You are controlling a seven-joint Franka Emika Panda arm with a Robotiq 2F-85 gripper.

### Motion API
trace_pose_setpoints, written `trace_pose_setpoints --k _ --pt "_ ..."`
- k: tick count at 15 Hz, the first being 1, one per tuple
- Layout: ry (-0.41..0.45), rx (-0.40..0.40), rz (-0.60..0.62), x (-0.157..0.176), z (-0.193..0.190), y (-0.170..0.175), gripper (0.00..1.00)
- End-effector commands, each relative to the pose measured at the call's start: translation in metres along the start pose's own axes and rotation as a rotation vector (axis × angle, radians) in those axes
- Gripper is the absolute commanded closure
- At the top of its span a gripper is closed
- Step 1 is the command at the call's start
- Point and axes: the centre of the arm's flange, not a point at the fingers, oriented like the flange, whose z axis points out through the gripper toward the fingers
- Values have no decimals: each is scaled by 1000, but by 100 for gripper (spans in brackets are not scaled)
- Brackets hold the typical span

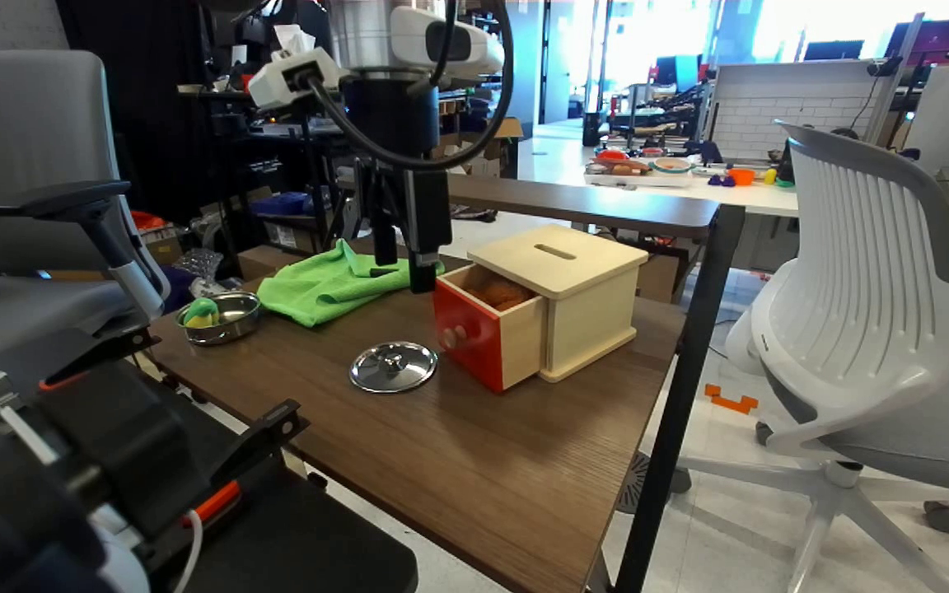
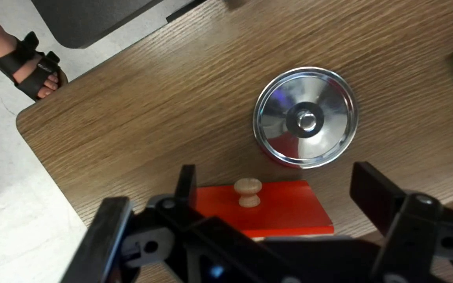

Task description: Close the open drawer

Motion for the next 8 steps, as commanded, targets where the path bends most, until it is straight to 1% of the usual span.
trace_pose_setpoints --k 1,3,5,8 --pt "52 -10 25 26 13 -3 0" --pt "74 -15 33 33 20 -5 0" --pt "76 -18 35 37 28 -6 0" --pt "61 -24 31 31 39 -4 0"
